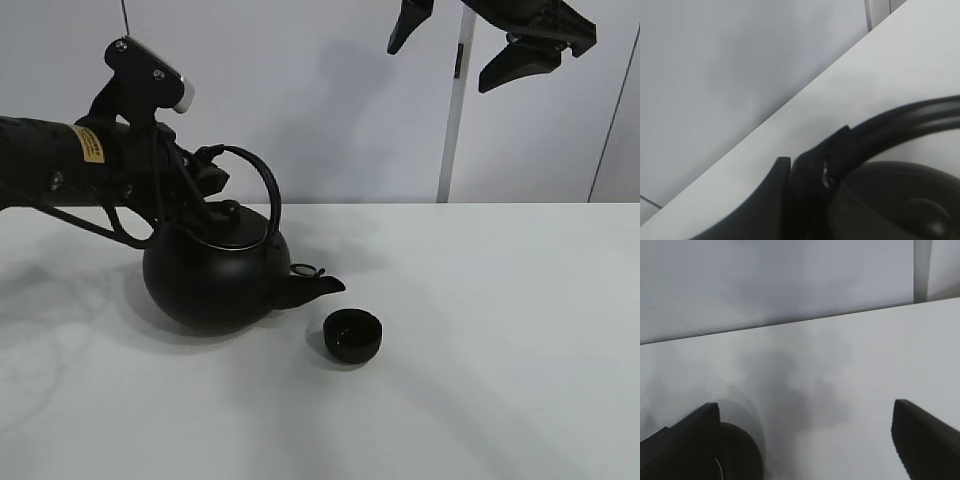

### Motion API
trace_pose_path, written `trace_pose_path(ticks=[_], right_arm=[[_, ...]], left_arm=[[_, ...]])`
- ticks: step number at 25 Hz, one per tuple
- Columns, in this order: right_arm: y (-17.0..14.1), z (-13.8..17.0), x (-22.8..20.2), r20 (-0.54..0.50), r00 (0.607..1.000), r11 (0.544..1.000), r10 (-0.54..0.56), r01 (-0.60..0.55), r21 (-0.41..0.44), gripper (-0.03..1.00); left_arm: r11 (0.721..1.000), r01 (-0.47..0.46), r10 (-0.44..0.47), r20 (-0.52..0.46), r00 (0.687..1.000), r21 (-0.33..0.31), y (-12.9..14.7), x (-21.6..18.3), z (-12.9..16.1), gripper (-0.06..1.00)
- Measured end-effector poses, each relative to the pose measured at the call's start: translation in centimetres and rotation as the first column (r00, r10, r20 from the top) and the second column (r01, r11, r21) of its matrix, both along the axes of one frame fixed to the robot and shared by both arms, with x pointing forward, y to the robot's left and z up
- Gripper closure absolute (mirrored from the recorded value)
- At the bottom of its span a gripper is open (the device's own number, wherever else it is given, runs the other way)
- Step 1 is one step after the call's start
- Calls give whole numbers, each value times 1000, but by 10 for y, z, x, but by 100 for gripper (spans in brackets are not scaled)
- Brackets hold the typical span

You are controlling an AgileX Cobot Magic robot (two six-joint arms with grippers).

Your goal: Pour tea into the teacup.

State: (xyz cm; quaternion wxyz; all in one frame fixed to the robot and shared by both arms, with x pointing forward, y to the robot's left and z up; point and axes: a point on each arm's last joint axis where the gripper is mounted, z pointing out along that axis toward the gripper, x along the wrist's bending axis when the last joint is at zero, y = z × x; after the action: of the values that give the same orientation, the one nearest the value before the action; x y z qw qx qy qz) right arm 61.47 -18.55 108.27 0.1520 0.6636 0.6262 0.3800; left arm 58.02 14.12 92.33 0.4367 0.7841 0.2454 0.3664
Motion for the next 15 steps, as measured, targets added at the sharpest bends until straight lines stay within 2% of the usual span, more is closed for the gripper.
trace_pose_path(ticks=[15], right_arm=[[0,0,0,0,1000,1000,0,0,0,33]], left_arm=[[999,35,-36,39,999,40,-9,3,6,85]])
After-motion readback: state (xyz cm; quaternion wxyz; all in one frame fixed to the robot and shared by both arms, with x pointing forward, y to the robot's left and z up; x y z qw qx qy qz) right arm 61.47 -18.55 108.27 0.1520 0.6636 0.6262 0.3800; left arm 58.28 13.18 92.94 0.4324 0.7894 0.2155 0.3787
